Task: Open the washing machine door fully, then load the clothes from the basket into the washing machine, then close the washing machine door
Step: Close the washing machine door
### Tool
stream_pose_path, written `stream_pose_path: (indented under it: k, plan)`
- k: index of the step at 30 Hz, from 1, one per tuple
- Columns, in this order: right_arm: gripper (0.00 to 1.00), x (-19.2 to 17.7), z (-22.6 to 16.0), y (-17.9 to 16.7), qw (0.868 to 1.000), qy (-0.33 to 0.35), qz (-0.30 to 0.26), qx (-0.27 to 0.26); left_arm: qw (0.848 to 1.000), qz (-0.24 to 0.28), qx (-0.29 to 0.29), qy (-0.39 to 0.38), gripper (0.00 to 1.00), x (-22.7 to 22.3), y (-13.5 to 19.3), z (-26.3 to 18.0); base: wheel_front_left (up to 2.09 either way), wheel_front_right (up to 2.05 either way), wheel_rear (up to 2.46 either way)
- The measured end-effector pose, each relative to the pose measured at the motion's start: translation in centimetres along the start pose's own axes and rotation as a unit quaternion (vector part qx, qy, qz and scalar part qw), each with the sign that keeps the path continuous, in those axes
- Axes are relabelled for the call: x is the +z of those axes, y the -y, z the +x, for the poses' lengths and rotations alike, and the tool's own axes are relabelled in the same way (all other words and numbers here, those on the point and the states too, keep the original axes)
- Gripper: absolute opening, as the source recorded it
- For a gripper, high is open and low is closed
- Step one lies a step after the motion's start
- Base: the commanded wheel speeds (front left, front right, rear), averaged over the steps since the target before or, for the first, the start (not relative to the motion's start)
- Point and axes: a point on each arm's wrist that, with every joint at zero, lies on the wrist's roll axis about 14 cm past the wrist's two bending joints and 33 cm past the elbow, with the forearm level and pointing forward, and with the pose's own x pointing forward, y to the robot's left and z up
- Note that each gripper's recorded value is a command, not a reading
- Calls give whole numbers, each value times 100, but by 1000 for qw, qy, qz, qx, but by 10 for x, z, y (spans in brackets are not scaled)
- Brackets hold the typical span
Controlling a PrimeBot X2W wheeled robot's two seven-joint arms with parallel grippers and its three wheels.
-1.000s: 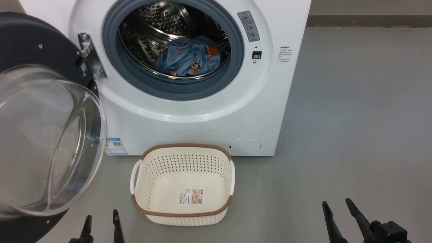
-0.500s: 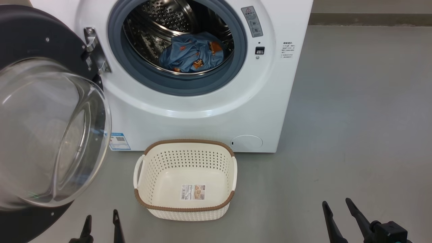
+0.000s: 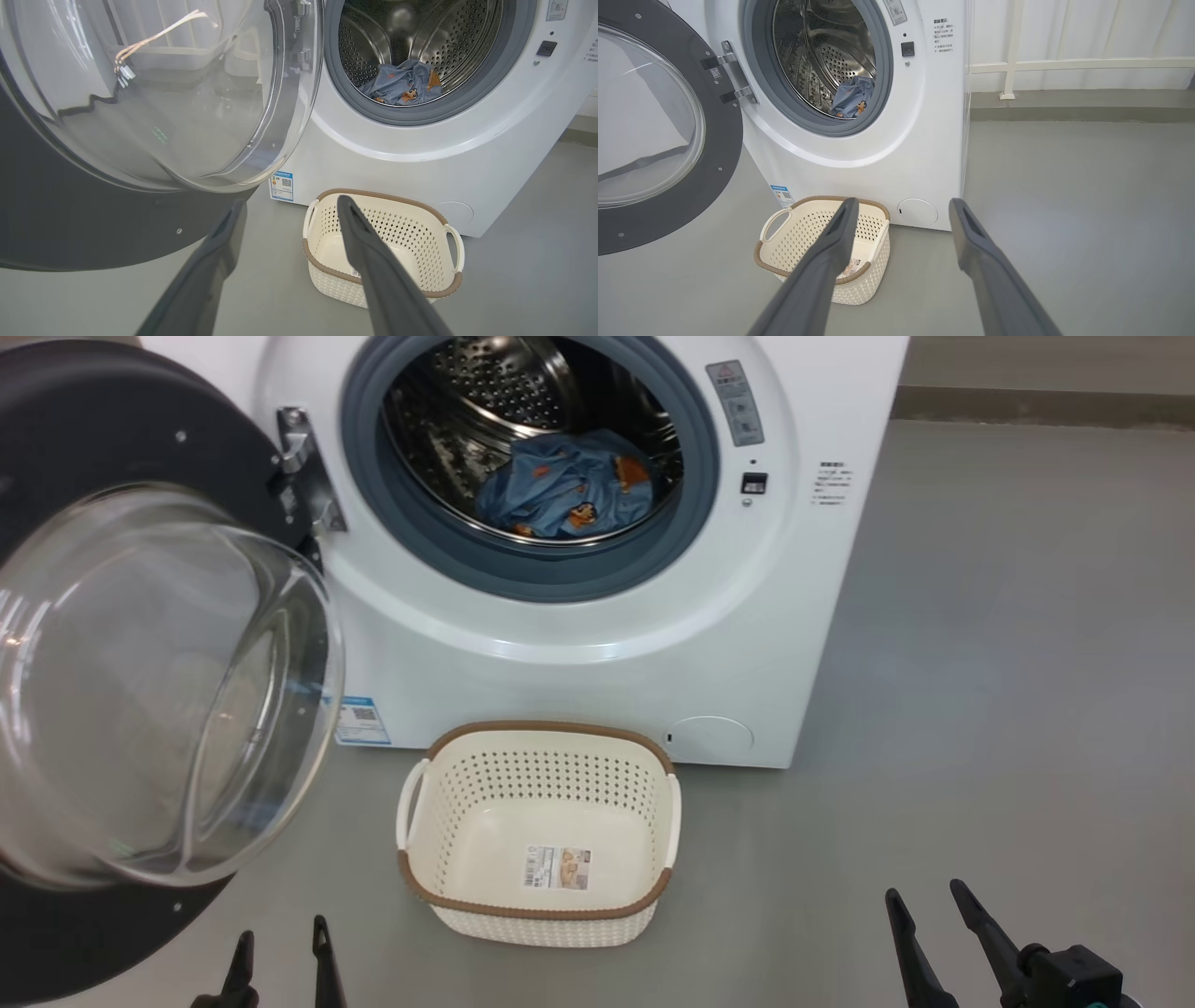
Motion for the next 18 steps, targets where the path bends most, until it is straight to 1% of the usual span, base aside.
stream_pose_path:
  k: [8, 18]
  plan:
    - [100, 1, 15, -29, 999, 0, -2, 48, 999, -6, 45, 12, 100, 5, -28, -14, 0, 0, 0]
    - [100, -3, 34, -84, 991, -7, -4, 132, 992, -19, 127, 15, 100, 0, -76, -52, 0, 0, 0]
